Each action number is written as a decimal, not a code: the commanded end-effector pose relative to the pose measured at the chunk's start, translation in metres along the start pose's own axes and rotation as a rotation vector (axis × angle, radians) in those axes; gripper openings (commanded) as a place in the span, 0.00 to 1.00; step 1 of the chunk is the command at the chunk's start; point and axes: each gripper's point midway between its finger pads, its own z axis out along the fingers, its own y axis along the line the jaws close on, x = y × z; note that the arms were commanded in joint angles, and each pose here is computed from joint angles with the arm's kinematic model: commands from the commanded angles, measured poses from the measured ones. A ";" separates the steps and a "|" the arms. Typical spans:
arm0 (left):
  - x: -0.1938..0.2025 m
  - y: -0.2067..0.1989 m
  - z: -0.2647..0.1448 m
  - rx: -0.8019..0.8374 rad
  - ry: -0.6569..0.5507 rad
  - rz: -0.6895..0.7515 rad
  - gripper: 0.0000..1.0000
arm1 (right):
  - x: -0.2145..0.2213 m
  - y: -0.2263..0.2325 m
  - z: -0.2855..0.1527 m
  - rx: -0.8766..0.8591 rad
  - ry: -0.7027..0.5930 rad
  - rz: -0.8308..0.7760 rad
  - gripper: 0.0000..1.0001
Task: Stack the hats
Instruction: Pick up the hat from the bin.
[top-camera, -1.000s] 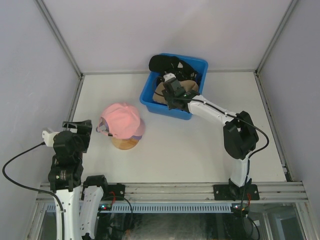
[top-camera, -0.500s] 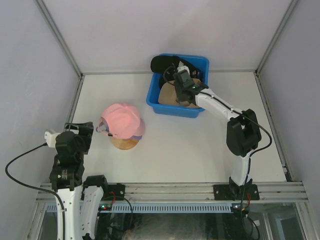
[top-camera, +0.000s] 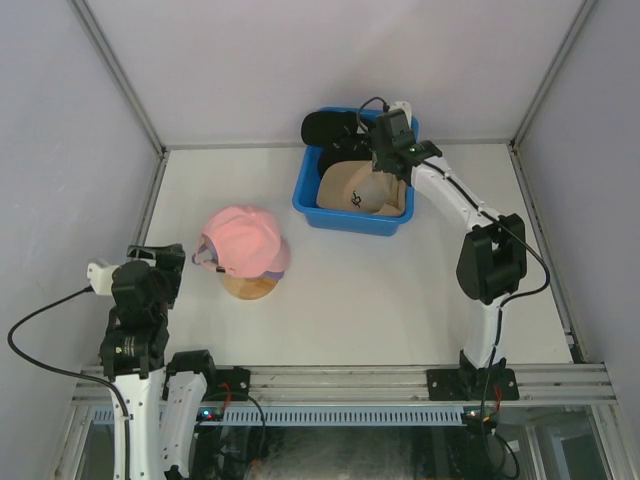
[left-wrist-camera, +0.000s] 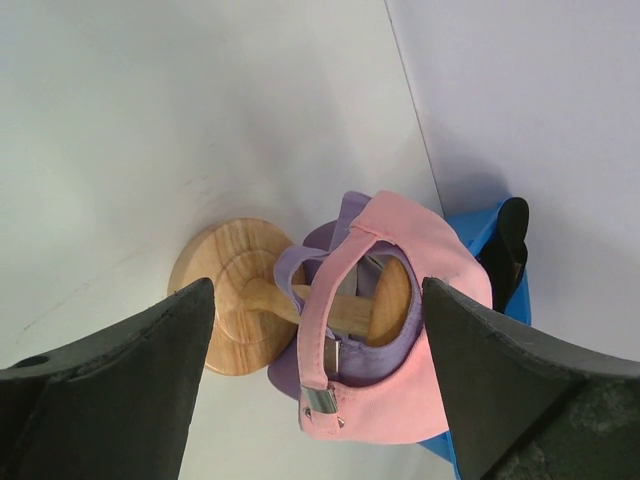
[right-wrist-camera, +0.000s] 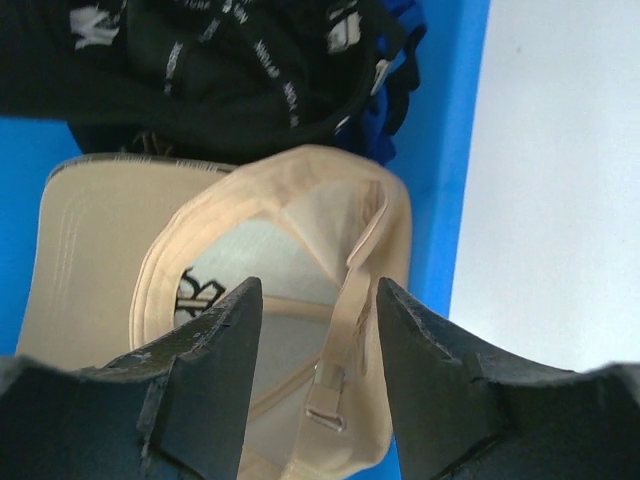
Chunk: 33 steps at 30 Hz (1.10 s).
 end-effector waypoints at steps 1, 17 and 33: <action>-0.020 -0.015 -0.004 0.038 -0.074 0.000 0.88 | -0.022 -0.025 0.014 0.063 -0.034 0.038 0.50; -0.030 -0.023 -0.008 0.060 -0.112 0.001 0.88 | -0.003 -0.029 0.070 0.052 0.054 0.046 0.46; -0.040 -0.027 -0.024 0.086 -0.144 0.027 0.88 | 0.005 -0.010 0.063 0.038 0.082 -0.003 0.00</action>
